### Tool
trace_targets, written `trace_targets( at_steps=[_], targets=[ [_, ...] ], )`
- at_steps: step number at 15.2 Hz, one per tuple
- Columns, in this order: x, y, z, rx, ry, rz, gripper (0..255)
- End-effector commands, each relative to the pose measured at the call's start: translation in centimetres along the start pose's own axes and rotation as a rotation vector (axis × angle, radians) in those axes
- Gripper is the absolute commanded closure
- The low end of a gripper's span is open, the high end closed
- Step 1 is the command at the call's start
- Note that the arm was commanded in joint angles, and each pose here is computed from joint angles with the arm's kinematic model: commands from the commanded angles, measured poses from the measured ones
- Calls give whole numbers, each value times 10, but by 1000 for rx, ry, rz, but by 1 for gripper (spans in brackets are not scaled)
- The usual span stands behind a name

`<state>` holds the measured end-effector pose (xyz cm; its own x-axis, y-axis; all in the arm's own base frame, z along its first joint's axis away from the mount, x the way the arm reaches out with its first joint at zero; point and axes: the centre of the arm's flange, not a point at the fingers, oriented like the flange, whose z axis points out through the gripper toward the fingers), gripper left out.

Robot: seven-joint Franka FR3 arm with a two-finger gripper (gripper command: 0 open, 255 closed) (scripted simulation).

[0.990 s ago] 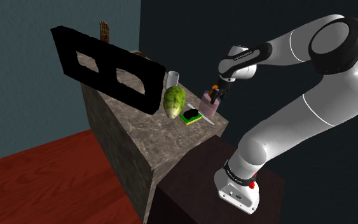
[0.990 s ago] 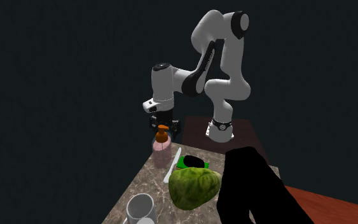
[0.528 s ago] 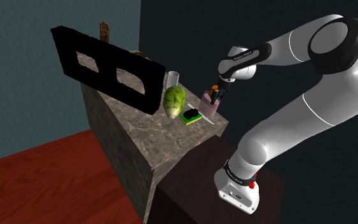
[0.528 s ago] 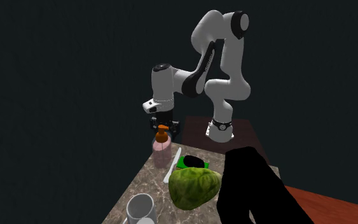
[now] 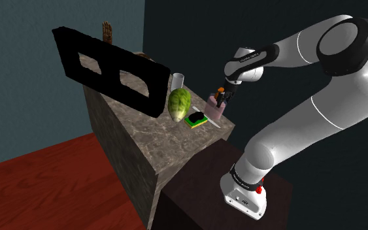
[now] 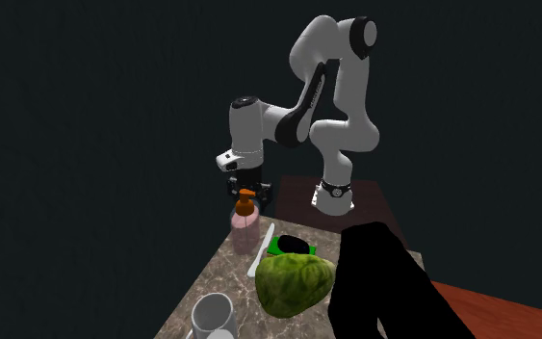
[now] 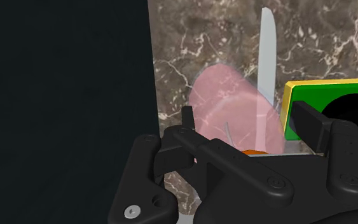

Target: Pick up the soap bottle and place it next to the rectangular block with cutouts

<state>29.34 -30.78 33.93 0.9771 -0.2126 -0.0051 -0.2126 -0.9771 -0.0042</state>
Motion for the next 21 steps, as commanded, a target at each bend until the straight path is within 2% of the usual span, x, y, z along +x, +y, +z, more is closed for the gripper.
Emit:
trace_targets(
  at_steps=[1, 21],
  targets=[
    [0, 0, 0, 0, 0, 0, 255],
    [0, -1, -105, 0, 0, 0, 255]
  ],
)
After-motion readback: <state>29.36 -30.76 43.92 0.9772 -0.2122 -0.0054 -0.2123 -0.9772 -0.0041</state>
